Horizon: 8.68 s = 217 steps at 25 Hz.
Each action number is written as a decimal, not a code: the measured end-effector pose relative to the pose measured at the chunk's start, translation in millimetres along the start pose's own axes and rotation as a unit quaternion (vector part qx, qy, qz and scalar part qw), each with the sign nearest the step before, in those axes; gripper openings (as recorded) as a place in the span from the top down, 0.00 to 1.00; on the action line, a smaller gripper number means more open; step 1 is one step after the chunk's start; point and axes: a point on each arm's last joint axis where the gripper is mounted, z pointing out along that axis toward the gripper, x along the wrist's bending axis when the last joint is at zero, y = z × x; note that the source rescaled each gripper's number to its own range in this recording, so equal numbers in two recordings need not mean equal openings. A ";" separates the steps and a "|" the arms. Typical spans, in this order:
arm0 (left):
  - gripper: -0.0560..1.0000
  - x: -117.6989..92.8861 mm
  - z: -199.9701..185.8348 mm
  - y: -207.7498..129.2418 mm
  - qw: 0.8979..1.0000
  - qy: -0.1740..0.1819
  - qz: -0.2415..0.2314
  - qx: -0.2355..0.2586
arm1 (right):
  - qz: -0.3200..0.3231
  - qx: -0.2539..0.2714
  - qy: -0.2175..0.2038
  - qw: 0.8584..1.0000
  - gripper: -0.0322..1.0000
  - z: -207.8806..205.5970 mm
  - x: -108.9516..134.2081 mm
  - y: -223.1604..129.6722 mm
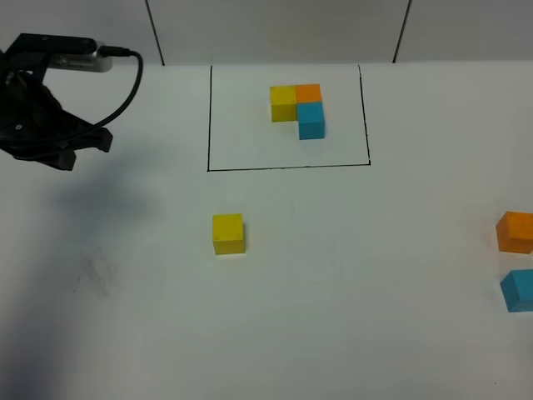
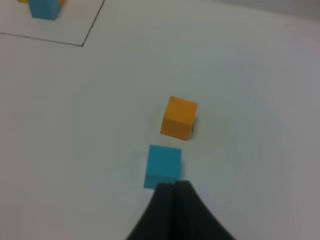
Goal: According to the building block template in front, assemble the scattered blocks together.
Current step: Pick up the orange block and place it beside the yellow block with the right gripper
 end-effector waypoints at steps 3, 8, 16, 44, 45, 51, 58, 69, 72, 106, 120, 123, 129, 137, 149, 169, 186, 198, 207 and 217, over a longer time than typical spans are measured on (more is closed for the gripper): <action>0.94 15.7 -8.1 -19.1 1.000 0.009 -0.026 0.005 | 0.000 0.000 0.000 1.000 0.97 0.0 0.0 0.0; 0.94 37.8 -19.2 -60.4 0.997 0.022 -0.070 0.016 | 0.000 0.000 0.000 1.000 0.97 0.0 0.0 0.0; 0.94 40.9 -46.1 -129.9 0.994 0.034 -0.107 0.009 | 0.000 0.000 0.000 1.000 0.97 0.0 0.0 0.0; 0.95 7.9 -90.7 -257.5 0.986 0.051 -0.131 -0.085 | 0.000 0.000 0.000 1.000 0.97 0.0 0.0 0.0; 0.95 7.4 -92.5 -259.4 0.986 0.052 -0.131 -0.094 | 0.000 0.000 0.000 1.000 0.97 0.0 0.0 0.0; 0.95 5.3 -98.3 -266.5 0.983 0.055 -0.129 -0.122 | 0.000 0.000 0.000 1.000 0.97 0.0 0.0 0.0; 0.95 2.9 -102.5 -271.9 0.981 0.054 -0.118 -0.147 | 0.000 0.000 0.000 1.000 0.97 0.0 0.0 0.0; 0.95 -7.3 -119.1 -302.6 0.957 0.063 -0.097 -0.265 | 0.000 0.000 0.000 1.000 0.97 0.0 0.0 0.0; 0.95 -10.6 -120.5 -306.9 0.955 0.054 -0.079 -0.282 | 0.000 0.000 0.000 1.000 0.97 0.0 0.0 0.0; 0.95 -20.8 -125.4 -327.7 0.934 0.032 -0.013 -0.355 | 0.000 0.000 0.000 1.000 0.97 0.0 0.0 0.1; 0.95 -20.8 -125.4 -327.7 0.934 0.032 -0.013 -0.355 | 0.000 0.000 0.000 1.000 0.97 0.0 0.0 0.1; 0.95 -20.8 -125.4 -327.7 0.934 0.032 -0.013 -0.355 | 0.000 0.000 0.000 1.000 0.97 0.0 0.0 0.1; 0.95 -20.8 -125.4 -327.7 0.935 0.032 -0.013 -0.354 | 0.000 0.000 0.000 1.000 0.97 0.0 0.0 0.1; 0.95 -20.8 -125.4 -327.7 0.935 0.032 -0.013 -0.354 | 0.000 0.000 0.000 1.000 0.97 0.0 0.0 0.1; 0.95 -20.8 -125.4 -327.7 0.935 0.032 -0.013 -0.354 | 0.000 0.000 0.000 1.000 0.97 0.0 0.0 0.1; 0.95 -20.8 -125.4 -327.7 0.935 0.032 -0.013 -0.354 | 0.000 0.000 0.000 1.000 0.97 0.0 0.0 0.1; 0.95 -20.8 -125.4 -327.7 0.935 0.032 -0.013 -0.354 | 0.000 0.000 0.000 1.000 0.97 0.0 0.0 0.1; 0.95 -20.8 -125.4 -327.7 0.935 0.032 -0.013 -0.354 | 0.000 0.000 -0.001 1.000 0.97 0.0 0.0 0.1; 0.95 -20.8 -125.4 -327.7 0.935 0.032 -0.013 -0.354 | -0.007 0.001 -0.015 1.000 0.89 0.0 -2.7 -0.1; 0.95 -20.8 -125.4 -327.7 0.935 0.032 -0.013 -0.354 | -0.009 0.000 -0.018 1.000 0.12 0.0 -3.2 0.0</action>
